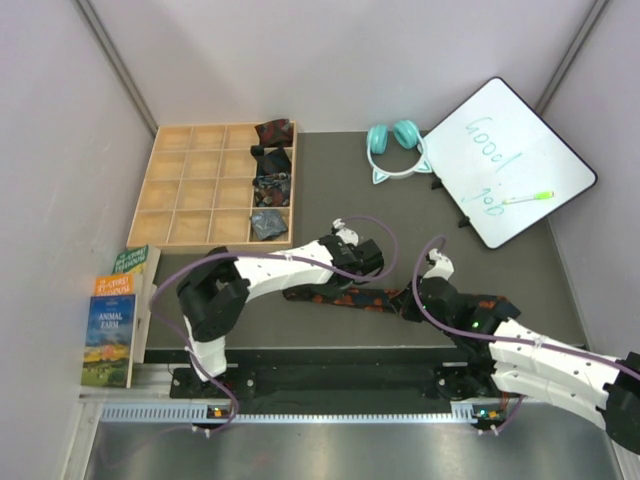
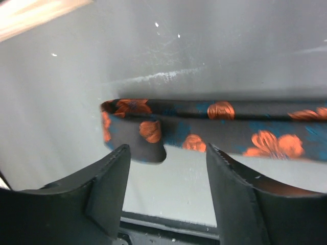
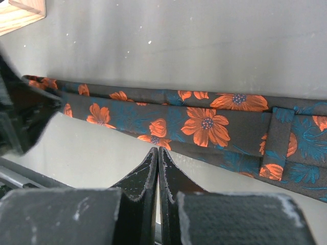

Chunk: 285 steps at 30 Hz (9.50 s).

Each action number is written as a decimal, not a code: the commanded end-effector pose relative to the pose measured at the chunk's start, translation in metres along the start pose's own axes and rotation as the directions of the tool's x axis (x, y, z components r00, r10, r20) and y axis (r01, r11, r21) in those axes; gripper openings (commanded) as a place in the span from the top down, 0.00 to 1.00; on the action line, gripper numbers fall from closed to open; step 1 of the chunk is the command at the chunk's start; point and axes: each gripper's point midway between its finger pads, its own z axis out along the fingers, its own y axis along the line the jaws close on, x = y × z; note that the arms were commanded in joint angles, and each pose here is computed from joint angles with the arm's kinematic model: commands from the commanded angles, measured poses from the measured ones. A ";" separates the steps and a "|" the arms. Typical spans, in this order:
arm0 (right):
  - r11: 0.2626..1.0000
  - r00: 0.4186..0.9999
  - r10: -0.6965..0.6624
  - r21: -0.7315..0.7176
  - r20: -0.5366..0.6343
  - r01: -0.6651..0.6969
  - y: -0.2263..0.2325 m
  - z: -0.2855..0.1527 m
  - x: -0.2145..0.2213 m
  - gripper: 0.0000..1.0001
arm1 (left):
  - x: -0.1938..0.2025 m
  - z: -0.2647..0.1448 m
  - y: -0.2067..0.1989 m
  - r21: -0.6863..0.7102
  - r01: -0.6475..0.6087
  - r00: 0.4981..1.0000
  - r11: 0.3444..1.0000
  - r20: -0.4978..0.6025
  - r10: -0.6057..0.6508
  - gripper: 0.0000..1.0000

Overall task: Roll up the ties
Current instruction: Roll the tie at the center of the board.

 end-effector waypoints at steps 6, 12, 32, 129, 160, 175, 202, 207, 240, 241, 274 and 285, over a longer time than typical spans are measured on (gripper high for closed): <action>0.994 1.000 -0.023 -0.108 -0.001 0.022 0.050 -0.004 -0.024 1.00 | -0.041 -0.071 0.052 0.155 0.128 0.976 0.980 0.155 -0.152 0.31; 0.969 0.997 -0.012 -0.248 -0.078 -0.008 0.114 0.000 -0.035 1.00 | -0.024 -0.068 0.103 0.262 0.253 0.948 0.931 0.123 -0.293 0.33; 0.937 0.926 -0.079 -0.344 -0.370 -0.057 0.236 0.097 0.017 1.00 | 0.001 -0.052 0.138 0.373 0.359 0.895 0.855 0.122 -0.429 0.35; 0.996 0.996 -0.077 0.031 -0.042 0.078 0.031 0.020 -0.018 1.00 | 0.003 0.000 0.107 0.147 0.255 0.966 0.956 -0.009 -0.257 0.97; 0.975 0.971 0.079 -0.222 0.227 -0.027 0.021 -0.019 -0.039 1.00 | -0.009 0.007 0.068 -0.350 -0.046 0.997 0.936 0.039 0.063 0.97; 0.973 0.966 0.090 -0.230 0.244 -0.033 0.021 -0.022 -0.041 1.00 | -0.005 0.020 0.017 -0.277 -0.089 0.995 0.957 0.019 0.097 0.97; 0.972 0.970 0.080 -0.232 0.231 -0.025 0.023 -0.020 -0.039 1.00 | -0.004 0.027 -0.037 0.037 -0.041 0.999 0.998 -0.019 0.041 0.48; 0.974 0.972 0.071 -0.225 0.225 -0.019 0.024 -0.019 -0.039 1.00 | -0.012 0.014 -0.038 0.134 0.011 1.000 0.991 -0.017 -0.009 0.45; 0.959 0.963 -0.122 -0.280 -0.239 0.052 0.186 0.055 -0.012 1.00 | -0.005 -0.018 0.100 0.520 0.463 0.864 0.718 -0.085 -0.496 0.27; 0.958 0.960 -0.126 -0.282 -0.250 0.052 0.189 0.060 -0.010 1.00 | -0.004 -0.017 0.101 0.529 0.469 0.860 0.707 -0.091 -0.502 0.28; 0.987 0.925 -0.112 -0.147 -0.363 0.062 0.146 0.122 0.036 1.00 | -0.010 0.010 0.071 0.706 0.482 0.831 0.519 -0.180 -0.527 0.31; 0.991 0.921 -0.098 -0.124 -0.378 0.055 0.128 0.125 0.044 1.00 | -0.016 0.020 0.060 0.743 0.453 0.841 0.493 -0.173 -0.512 0.34</action>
